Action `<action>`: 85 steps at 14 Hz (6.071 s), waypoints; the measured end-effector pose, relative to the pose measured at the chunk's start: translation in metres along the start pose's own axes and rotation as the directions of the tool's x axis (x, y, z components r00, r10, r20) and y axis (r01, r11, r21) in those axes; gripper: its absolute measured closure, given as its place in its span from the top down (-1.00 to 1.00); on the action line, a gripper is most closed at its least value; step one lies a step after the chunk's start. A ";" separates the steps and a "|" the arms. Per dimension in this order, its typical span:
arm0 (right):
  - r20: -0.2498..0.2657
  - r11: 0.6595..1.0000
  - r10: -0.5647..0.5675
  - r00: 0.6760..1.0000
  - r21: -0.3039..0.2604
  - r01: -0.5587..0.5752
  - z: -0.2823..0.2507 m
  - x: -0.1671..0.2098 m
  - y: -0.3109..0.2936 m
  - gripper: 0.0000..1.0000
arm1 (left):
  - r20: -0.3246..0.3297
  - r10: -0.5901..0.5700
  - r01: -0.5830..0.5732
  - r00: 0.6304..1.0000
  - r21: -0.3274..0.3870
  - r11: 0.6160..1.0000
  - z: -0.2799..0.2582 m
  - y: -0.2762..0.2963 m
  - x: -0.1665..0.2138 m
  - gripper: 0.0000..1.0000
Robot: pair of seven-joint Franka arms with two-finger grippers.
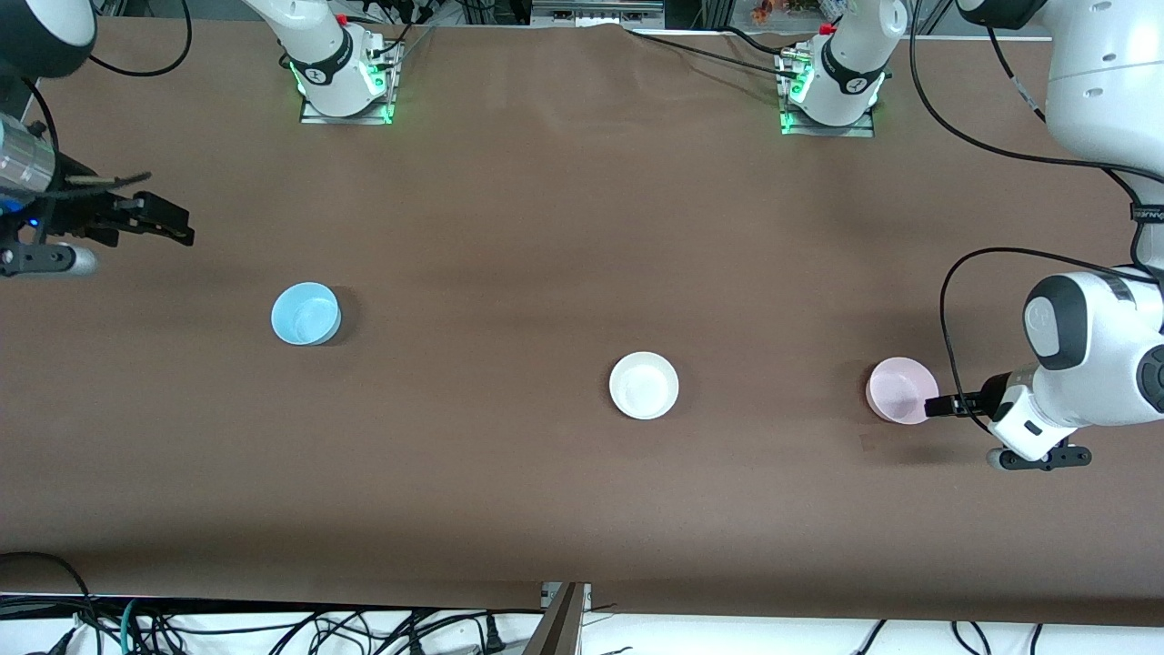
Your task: Stack pink and blue bowls on white bowl
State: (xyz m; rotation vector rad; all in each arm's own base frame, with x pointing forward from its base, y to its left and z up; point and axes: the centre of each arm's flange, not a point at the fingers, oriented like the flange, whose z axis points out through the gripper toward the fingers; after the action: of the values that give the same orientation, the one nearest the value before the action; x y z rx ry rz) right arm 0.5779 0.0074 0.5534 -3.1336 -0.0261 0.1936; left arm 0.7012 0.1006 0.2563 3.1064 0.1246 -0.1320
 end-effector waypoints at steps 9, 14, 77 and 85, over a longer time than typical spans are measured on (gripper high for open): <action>0.076 0.999 0.044 0.996 0.004 -0.044 0.055 0.029 0.027 1.00 | 0.042 0.044 -0.044 0.998 -0.007 0.999 0.056 -0.014 -0.026 0.80; 0.113 0.999 0.053 0.992 0.006 -0.054 0.115 0.059 0.034 1.00 | 0.046 0.064 -0.064 0.997 -0.009 0.998 0.065 -0.019 -0.032 0.31; 0.053 0.968 -0.039 0.998 0.248 0.025 0.239 0.075 0.011 -0.95 | 0.017 -0.435 0.428 0.900 -0.216 0.878 0.040 0.414 -0.110 -0.27; 0.088 0.956 0.118 0.989 0.261 -0.137 0.208 0.077 -0.124 -0.95 | -0.068 -0.509 0.463 0.858 -0.326 0.824 -0.041 0.381 -0.058 -0.26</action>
State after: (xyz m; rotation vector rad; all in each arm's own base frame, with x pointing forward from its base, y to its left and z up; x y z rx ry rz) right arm 0.6266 0.1326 0.3380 -2.8595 0.1875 0.2845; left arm 0.6776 -0.2821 0.3126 2.7024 0.8623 0.1092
